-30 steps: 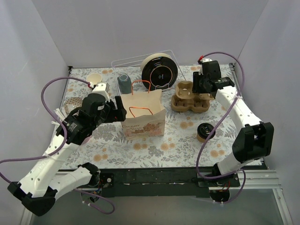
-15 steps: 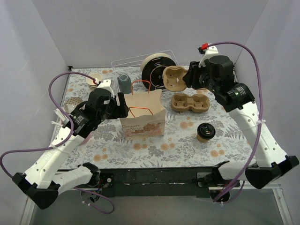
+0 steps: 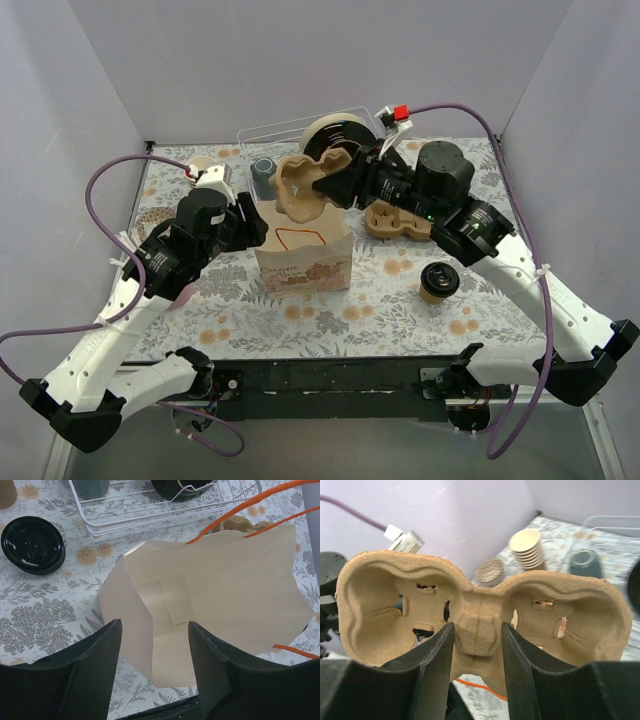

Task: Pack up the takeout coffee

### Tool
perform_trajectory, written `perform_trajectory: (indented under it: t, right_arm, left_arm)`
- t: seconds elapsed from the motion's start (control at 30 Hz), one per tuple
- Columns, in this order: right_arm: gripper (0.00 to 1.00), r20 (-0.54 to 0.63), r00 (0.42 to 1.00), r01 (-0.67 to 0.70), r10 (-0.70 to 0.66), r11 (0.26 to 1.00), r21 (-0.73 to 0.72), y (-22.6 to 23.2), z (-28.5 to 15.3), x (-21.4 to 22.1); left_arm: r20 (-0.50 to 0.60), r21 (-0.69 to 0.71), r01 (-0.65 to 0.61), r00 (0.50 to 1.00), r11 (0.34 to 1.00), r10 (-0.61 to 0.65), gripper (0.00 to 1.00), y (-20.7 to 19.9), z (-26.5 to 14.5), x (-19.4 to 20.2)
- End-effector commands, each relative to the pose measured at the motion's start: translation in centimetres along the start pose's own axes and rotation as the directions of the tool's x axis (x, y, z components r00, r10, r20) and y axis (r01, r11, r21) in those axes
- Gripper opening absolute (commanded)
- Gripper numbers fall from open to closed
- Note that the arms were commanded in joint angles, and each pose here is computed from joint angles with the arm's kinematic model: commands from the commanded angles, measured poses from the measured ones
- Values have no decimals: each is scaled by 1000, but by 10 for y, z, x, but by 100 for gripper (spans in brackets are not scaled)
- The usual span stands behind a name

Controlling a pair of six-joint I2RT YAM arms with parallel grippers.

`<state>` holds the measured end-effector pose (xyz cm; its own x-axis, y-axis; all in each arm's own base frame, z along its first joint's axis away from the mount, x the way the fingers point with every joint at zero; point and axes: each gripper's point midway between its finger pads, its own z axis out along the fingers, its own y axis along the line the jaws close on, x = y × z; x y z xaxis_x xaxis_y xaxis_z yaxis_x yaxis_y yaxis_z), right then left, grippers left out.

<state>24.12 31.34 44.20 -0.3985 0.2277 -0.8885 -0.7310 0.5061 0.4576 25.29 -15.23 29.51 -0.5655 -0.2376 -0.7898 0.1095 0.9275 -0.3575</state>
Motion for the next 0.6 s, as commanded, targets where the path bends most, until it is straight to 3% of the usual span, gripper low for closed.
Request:
perform_trajectory:
  t: [0.0, 0.23, 0.47, 0.5, 0.57]
  right_arm:
    - [34, 80, 994, -55, 72, 979, -194, 46, 6, -12]
    - [34, 57, 988, -126, 146, 957, -260, 53, 13, 8]
    - [34, 47, 983, -162, 178, 959, -234, 40, 17, 27]
    - [34, 48, 982, -167, 183, 959, -230, 39, 17, 28]
    - [34, 36, 979, -187, 200, 957, -220, 35, 17, 36]
  left_arm:
    - [30, 7, 35, 999, 999, -35, 50, 3, -5, -1]
    - [15, 24, 44, 999, 999, -44, 29, 4, -3, 11]
    - [6, 71, 58, 998, 996, -59, 9, -1, -4, 17]
    - [0, 72, 60, 998, 996, -61, 3, -1, -3, 19]
    - [-3, 76, 67, 998, 995, -67, 0, -2, -4, 20]
